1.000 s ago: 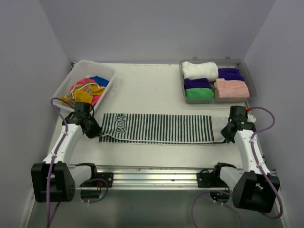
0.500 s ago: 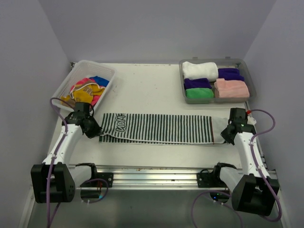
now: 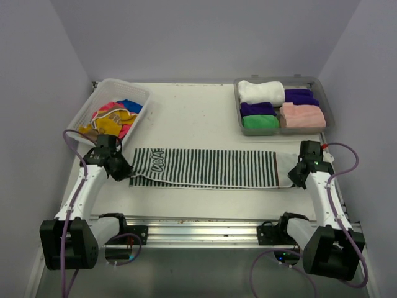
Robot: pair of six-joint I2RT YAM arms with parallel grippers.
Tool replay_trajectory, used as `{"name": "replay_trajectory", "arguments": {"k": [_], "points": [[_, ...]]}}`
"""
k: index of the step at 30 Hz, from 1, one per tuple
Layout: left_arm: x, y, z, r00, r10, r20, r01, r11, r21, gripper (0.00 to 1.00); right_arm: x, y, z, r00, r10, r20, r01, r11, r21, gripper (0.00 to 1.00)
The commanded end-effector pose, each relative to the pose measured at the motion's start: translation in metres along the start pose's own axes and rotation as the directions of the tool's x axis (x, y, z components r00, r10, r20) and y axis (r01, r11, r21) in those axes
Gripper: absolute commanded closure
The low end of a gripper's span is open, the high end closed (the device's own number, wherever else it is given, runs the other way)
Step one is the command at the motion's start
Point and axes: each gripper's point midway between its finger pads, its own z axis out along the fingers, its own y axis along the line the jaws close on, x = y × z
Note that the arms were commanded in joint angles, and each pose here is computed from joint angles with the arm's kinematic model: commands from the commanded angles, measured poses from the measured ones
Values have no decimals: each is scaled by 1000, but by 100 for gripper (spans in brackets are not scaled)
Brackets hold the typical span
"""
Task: Roll the towels
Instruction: Fold the towel
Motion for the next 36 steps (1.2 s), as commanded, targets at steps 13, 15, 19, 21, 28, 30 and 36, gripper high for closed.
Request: {"name": "replay_trajectory", "arguments": {"k": [13, 15, 19, 21, 28, 30, 36], "points": [[-72, -63, -50, 958, -36, 284, -30, 974, 223, 35, -51, 68, -60, 990, -34, 138, 83, 927, -366, 40], [-64, -93, -43, 962, 28, 272, -103, 959, 264, 36, -46, 80, -54, 994, -44, 96, 79, 914, -398, 49], [-41, -130, -10, 974, 139, 180, -185, 945, 269, 40, -48, 104, -35, 995, -69, 66, 90, 911, -401, 65], [-37, -130, 15, 979, 165, 122, -190, 954, 231, 42, -44, 115, -22, 996, -91, 25, 93, 910, -405, 73], [-59, -135, 44, 971, 191, 143, -210, 968, 136, 42, -63, 134, 22, 994, -111, 1, 106, 943, -316, 79], [-59, -131, 58, 972, 199, 122, -212, 972, 102, 42, -62, 137, 34, 993, -117, -16, 107, 949, -297, 80], [-41, -108, 94, 975, 220, 20, -220, 975, 15, 43, -53, 128, 75, 988, -136, -70, 121, 976, -178, 86]]}}
